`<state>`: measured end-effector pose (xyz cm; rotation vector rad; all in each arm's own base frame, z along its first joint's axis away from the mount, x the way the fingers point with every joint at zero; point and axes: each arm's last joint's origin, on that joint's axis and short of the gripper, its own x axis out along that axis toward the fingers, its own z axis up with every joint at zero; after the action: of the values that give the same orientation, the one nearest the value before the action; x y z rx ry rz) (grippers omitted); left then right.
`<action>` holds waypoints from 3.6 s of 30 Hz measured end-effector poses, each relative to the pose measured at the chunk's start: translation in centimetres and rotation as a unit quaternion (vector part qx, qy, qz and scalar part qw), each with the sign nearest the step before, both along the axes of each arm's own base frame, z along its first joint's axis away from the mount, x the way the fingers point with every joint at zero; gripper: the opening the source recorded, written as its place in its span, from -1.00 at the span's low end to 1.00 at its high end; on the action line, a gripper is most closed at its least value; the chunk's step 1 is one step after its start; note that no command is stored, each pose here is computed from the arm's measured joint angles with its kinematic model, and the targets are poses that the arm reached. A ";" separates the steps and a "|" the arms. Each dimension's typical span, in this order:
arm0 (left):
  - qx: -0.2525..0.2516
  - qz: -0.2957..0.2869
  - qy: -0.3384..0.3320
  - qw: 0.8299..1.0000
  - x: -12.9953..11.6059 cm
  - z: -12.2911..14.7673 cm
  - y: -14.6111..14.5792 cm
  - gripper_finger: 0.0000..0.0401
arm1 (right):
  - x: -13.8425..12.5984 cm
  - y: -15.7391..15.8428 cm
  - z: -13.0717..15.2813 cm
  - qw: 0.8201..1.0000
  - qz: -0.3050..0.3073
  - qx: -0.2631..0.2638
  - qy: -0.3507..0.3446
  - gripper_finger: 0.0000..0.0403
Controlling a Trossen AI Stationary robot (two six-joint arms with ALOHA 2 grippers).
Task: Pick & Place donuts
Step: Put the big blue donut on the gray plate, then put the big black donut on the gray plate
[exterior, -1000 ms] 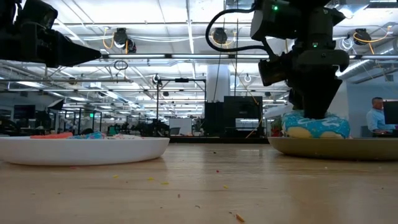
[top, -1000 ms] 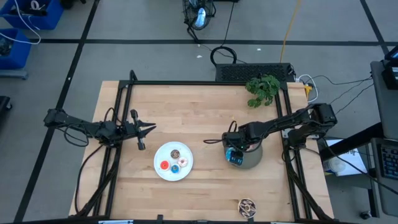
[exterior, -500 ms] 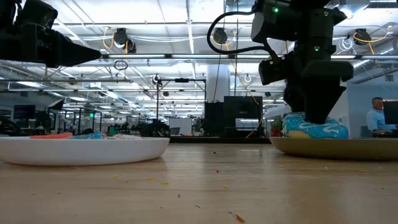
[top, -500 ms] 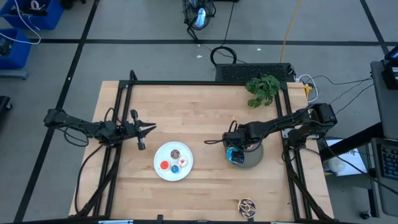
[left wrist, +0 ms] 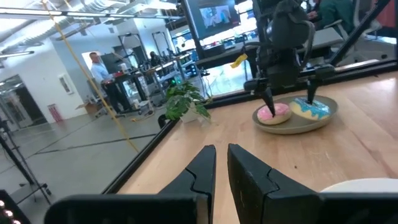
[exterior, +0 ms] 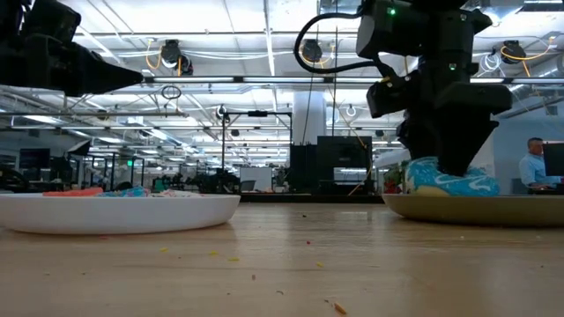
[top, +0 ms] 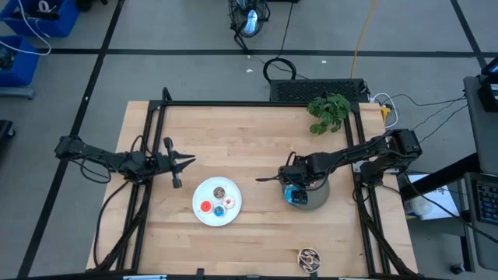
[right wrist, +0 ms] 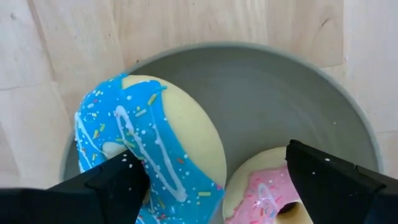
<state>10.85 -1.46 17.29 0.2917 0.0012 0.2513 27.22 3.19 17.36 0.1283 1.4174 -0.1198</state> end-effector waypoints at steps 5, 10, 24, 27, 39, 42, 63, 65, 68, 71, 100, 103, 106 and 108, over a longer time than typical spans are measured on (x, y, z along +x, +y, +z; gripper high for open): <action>0.001 -0.006 0.001 1.000 0.0 0.0 0.0 -0.76 | 0.0 0.0 0.5 1.000 0.006 0.025 0.009 0.73; -0.008 -0.007 -0.001 1.000 0.0 0.0 0.0 -0.76 | -0.3 -0.2 1.6 0.999 0.003 -0.008 0.033 0.73; -0.010 -0.007 0.004 1.000 0.0 -0.1 0.0 -0.76 | 0.6 -0.5 3.6 0.993 0.005 0.097 -0.060 0.73; -0.010 -0.007 0.004 1.000 0.1 -0.1 -0.1 -0.76 | 0.8 -0.4 3.8 0.991 0.003 0.111 -0.073 0.73; -0.008 -0.005 0.005 1.000 0.1 -0.1 0.0 -0.76 | 0.0 -0.3 1.6 0.999 -0.004 0.037 0.029 0.73; -0.007 -0.005 0.005 1.000 0.1 -0.1 0.0 -0.76 | -0.1 -0.3 1.6 0.999 -0.006 0.035 0.033 0.73; -0.011 -0.005 0.004 1.000 0.1 -0.1 0.0 -0.76 | 0.8 7.2 11.8 0.998 -0.019 0.058 -0.029 -0.42; -0.014 -0.004 0.003 1.000 0.1 -0.1 0.0 -0.76 | 0.2 8.7 11.8 0.997 -0.008 0.076 -0.020 -0.68; -0.015 -0.005 0.003 1.000 0.1 -0.1 0.0 -0.76 | -0.6 10.3 11.6 0.996 0.019 0.088 -0.007 -0.95; -0.016 -0.004 0.002 1.000 0.1 -0.1 0.0 -0.76 | -1.2 11.4 11.5 0.996 0.033 0.087 -0.004 -0.89; -0.029 -0.004 0.000 1.000 0.1 -0.2 0.0 -0.76 | -2.6 23.6 9.4 0.988 0.080 0.128 -0.023 -1.00; -0.034 -0.004 -0.001 0.999 0.1 -0.1 0.0 -0.76 | -2.4 23.9 8.1 0.992 0.070 0.109 0.000 -0.99; -0.033 -0.004 -0.001 0.999 0.1 -0.1 0.0 -0.76 | -2.1 23.9 7.7 0.992 0.066 0.106 0.002 -0.94; -0.027 -0.004 0.000 1.000 0.1 -0.1 0.0 -0.76 | -2.0 23.8 7.5 0.993 0.062 0.099 0.000 -0.88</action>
<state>10.90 -1.49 17.14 0.2374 0.0078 0.2426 25.24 27.02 24.91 0.2033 1.4308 0.1237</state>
